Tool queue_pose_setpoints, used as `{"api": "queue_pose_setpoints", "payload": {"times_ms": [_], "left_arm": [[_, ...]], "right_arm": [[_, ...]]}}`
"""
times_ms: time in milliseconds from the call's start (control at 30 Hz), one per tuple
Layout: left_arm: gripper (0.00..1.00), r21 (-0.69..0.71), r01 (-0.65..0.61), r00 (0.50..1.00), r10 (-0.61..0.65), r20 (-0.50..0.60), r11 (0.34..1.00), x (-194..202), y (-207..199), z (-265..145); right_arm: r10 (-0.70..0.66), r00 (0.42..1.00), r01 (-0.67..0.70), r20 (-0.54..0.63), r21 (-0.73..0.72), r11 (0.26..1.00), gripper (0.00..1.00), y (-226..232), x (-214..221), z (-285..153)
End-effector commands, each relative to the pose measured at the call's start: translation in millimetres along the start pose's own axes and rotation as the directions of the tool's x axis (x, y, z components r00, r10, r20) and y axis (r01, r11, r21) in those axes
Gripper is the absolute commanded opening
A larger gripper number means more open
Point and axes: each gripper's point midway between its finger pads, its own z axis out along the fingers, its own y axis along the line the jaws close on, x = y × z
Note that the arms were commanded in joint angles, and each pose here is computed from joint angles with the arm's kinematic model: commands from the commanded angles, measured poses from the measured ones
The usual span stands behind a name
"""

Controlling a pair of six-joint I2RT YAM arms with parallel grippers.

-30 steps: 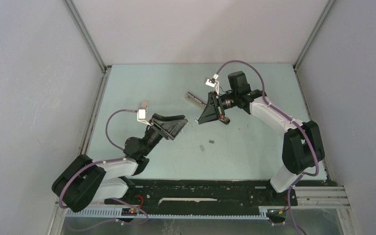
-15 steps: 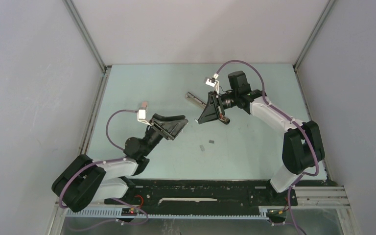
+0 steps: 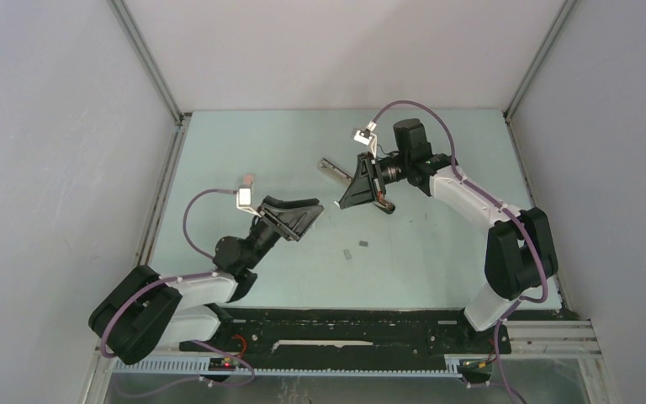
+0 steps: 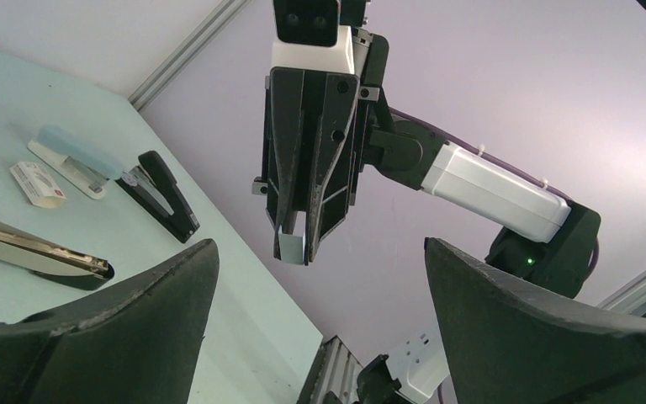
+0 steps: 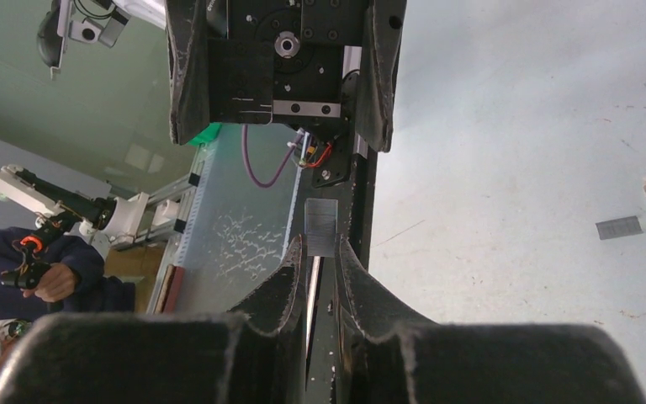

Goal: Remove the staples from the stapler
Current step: Place the staple in the staple box.

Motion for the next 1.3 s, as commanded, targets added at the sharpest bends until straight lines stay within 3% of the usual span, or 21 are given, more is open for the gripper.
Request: {"api": "queue_pose_setpoints", "payload": {"times_ms": [0,267,833,1267], "left_arm": [[0.97,0.081,0.001,0.999,-0.005,0.042,0.997,-12,-24,12],[0.91,0.085,0.015,0.999,-0.019,0.045,0.996,-14,-24,25],[0.59,0.089,0.047,0.999,-0.046,-0.008,0.995,-3,-18,41],[0.47,0.091,0.059,0.998,-0.057,-0.024,0.994,2,-18,44]], "right_arm": [[-0.032,0.999,0.033,0.018,-0.032,0.999,0.18,14,-13,-2],[-0.021,1.000,0.022,0.007,-0.052,0.998,0.18,18,-12,4],[-0.009,1.000,0.010,0.008,-0.044,0.999,0.18,13,-11,7],[0.007,1.000,-0.007,0.009,-0.028,1.000,0.18,6,-10,8]]}}
